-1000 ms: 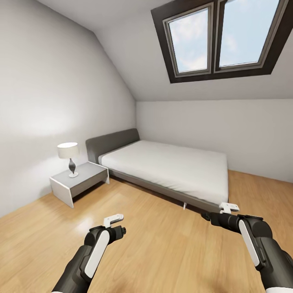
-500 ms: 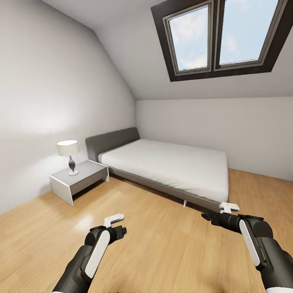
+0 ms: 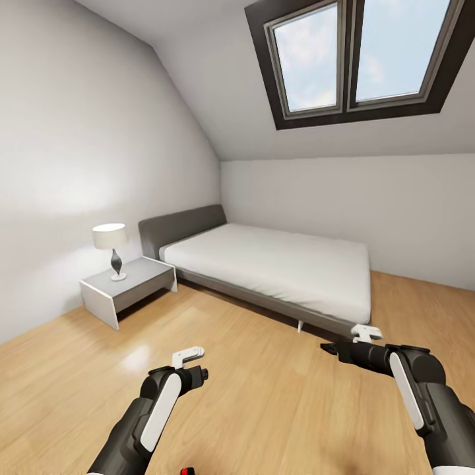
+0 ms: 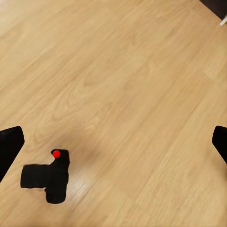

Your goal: Attach the digital camera to the camera tripod in the bedroom.

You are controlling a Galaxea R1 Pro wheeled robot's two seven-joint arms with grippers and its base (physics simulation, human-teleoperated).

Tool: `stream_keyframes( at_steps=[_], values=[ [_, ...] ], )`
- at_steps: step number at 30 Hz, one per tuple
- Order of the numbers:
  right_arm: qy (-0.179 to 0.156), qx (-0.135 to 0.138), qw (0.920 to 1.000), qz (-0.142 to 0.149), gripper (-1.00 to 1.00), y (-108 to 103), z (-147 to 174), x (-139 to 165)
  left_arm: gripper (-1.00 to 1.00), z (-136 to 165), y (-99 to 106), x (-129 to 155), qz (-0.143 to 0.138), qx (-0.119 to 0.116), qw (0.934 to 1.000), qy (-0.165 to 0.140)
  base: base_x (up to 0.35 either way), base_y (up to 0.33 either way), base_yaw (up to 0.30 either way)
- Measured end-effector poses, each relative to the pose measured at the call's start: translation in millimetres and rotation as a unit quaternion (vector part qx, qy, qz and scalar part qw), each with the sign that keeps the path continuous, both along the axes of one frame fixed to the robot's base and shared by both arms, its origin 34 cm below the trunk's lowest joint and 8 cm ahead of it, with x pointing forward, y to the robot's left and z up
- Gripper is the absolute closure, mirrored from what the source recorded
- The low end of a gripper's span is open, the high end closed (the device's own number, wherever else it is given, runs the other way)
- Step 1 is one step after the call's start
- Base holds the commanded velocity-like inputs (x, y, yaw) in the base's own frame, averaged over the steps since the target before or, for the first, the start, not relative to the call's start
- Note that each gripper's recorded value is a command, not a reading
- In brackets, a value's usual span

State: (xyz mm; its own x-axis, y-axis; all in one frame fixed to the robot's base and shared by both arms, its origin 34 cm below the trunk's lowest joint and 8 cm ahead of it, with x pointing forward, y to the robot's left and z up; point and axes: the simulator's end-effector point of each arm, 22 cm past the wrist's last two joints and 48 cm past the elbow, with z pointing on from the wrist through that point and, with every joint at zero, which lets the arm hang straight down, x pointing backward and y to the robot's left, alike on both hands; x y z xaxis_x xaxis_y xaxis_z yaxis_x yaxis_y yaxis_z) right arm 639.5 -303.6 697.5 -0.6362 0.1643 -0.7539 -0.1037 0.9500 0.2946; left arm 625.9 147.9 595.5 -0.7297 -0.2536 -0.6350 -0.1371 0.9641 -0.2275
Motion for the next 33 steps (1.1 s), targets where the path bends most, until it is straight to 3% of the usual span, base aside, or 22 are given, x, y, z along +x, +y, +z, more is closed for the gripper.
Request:
stream_keyframes(
  at_steps=[5,8,11,33],
  values=[
    [-0.007,0.026,0.9991,0.033,-1.0,16,-4,-5,-1.0,-10,-1,-2,0.0,-0.001,1.0,0.0,0.0,0.0,0.0],
    [-0.016,0.049,0.996,0.073,-1.0,22,0,-13,-1.0,-17,-1,-3,0.0,-0.002,1.0,-0.001,0.0,0.0,0.0],
    [-0.019,0.055,0.9946,0.086,-1.0,21,-2,-18,-1.0,-23,-2,-5,-0.001,-0.003,1.0,-0.001,0.0,0.0,0.0],
    [-0.019,0.054,0.9944,0.089,-1.0,20,-50,-30,-1.0,-71,-2,-17,0.0,-0.002,1.0,-0.002,0.0,0.0,0.0]
  ],
)
